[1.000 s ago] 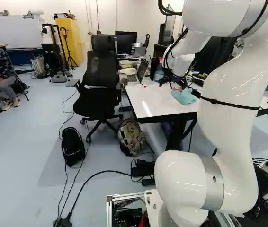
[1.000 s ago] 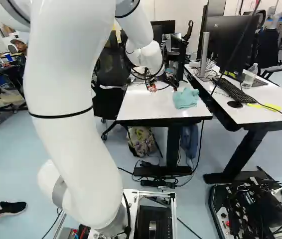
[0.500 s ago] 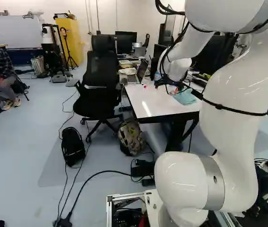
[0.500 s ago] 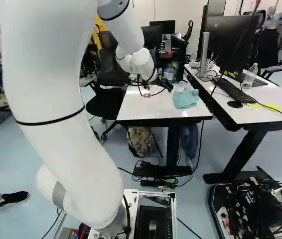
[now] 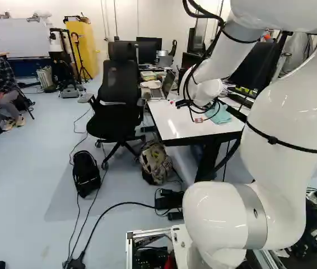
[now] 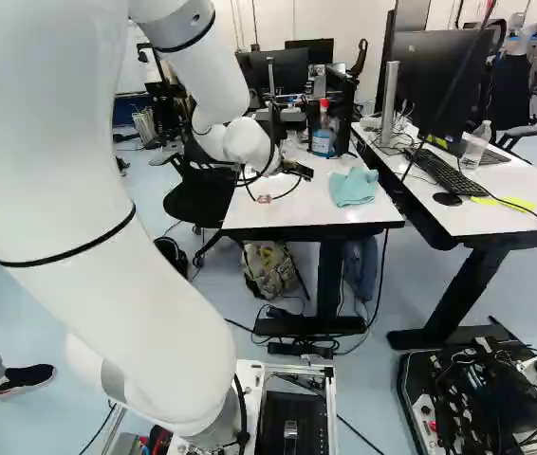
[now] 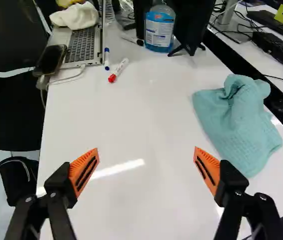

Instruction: Clean the table with the green towel

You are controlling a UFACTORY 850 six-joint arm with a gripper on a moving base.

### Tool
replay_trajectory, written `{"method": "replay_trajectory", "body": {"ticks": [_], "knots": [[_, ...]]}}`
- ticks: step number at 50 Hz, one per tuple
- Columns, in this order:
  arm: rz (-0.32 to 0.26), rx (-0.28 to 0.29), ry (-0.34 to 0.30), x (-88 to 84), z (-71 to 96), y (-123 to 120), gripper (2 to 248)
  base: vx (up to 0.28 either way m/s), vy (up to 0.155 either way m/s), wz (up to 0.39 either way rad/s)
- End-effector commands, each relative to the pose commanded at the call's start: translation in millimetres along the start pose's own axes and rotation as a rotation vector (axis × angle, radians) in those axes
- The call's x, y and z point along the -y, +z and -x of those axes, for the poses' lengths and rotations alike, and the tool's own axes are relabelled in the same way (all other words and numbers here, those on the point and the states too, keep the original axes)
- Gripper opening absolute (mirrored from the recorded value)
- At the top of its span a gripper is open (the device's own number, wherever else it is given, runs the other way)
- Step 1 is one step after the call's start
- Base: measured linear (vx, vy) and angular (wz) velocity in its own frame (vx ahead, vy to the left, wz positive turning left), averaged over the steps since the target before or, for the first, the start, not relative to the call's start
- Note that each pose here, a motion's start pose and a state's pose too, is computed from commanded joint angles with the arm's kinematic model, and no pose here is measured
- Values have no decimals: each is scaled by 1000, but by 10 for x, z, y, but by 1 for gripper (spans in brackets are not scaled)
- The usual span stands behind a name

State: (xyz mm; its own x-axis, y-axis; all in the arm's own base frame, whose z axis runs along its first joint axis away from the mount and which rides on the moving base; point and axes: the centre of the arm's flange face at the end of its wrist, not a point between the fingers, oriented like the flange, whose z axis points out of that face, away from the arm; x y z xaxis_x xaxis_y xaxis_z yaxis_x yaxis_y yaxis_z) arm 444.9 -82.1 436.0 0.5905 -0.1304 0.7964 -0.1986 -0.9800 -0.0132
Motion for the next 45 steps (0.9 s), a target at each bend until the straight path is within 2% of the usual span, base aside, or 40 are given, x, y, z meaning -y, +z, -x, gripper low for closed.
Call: {"method": "replay_trajectory", "body": {"ticks": [21, 45], "knots": [[-58, -118, -46, 246, 602, -383, 247, 0, 0, 0], [-114, -220, -80, 384, 1154, -729, 247, 0, 0, 0]]}}
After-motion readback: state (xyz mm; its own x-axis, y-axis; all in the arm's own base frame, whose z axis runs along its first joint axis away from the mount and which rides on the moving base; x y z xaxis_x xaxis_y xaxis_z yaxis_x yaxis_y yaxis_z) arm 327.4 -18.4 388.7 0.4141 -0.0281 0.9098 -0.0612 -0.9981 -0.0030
